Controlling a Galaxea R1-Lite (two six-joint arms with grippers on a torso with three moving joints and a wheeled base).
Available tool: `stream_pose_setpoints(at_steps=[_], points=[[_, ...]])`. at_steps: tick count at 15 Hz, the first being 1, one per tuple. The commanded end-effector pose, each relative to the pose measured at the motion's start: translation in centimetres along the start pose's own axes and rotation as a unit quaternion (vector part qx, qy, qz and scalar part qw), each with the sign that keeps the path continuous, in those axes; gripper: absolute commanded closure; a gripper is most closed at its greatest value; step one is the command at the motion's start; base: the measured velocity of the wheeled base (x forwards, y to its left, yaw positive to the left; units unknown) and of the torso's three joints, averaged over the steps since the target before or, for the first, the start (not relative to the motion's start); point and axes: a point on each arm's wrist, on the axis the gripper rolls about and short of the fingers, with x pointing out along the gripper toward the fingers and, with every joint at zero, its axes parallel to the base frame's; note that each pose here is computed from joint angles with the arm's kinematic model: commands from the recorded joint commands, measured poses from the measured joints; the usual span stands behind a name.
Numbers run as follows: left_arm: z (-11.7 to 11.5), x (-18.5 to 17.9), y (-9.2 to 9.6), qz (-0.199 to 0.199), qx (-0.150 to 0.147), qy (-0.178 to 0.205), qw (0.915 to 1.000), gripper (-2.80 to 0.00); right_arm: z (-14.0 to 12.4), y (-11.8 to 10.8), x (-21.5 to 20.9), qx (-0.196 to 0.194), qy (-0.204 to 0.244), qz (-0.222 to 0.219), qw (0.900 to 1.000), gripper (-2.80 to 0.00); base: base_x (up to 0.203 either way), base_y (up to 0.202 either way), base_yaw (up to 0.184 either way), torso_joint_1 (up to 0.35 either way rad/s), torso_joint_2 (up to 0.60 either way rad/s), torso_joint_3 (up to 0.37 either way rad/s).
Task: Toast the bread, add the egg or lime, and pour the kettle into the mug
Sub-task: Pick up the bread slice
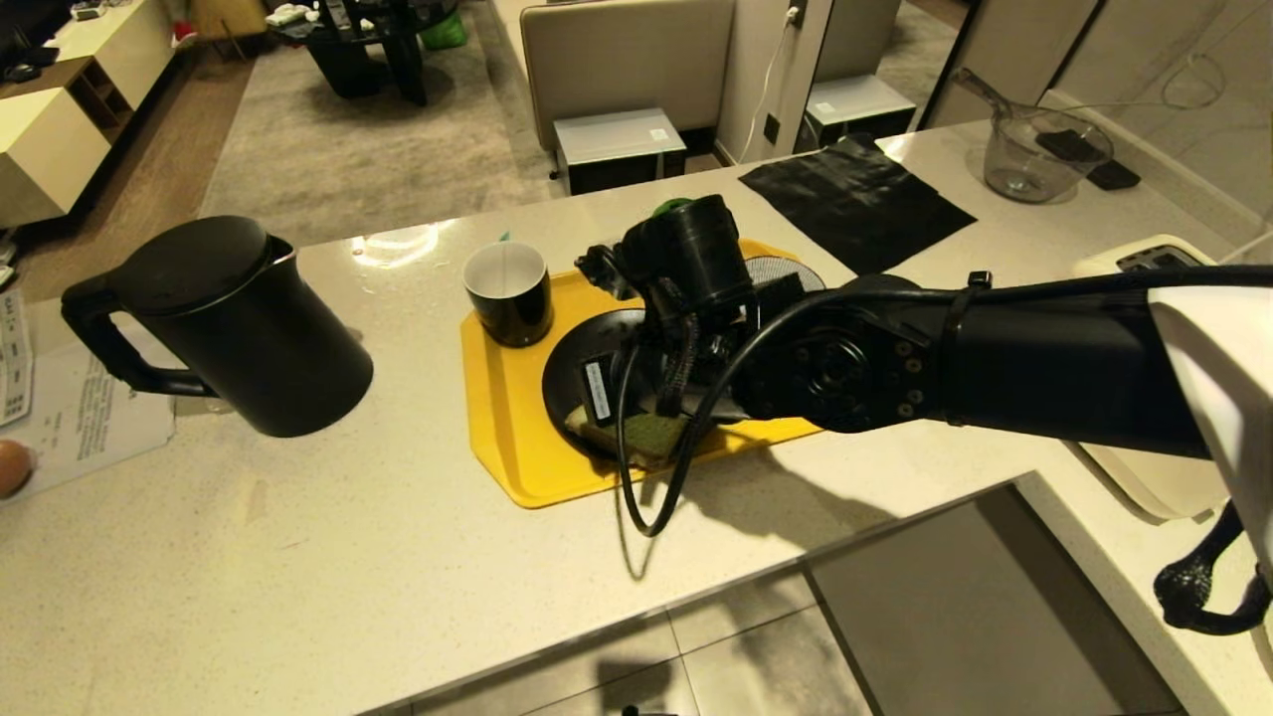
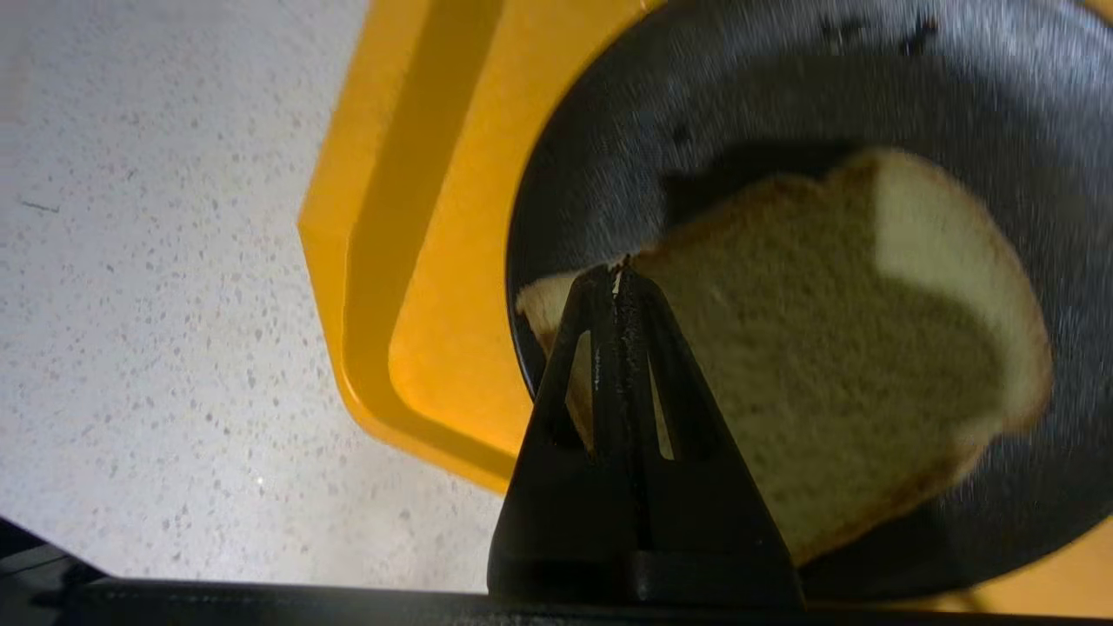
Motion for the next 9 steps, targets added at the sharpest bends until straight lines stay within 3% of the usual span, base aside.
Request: stream_pose_setpoints(at_steps=[1, 6, 9], points=[[0.0, 0.0, 0.0, 0.000, 0.000, 0.000, 1.0000, 0.00, -0.2, 0.6, 0.9, -0.012, -0.017, 0.006, 1.000, 0.00, 0.000, 0.000, 0.000, 0.000, 0.00, 0.000], [0.0, 0.0, 0.0, 0.000, 0.000, 0.000, 1.0000, 0.00, -1.6, 0.8, 3.4, -0.029, -0.028, -0.046, 0.998, 0.00, 0.000, 0.000, 0.000, 0.000, 0.00, 0.000], [0.0, 0.0, 0.0, 0.000, 0.000, 0.000, 1.0000, 0.00, -2.1, 0.8, 4.0, -0.044, -0.022, -0.055, 0.997, 0.00, 0.000, 0.000, 0.000, 0.000, 0.00, 0.000]])
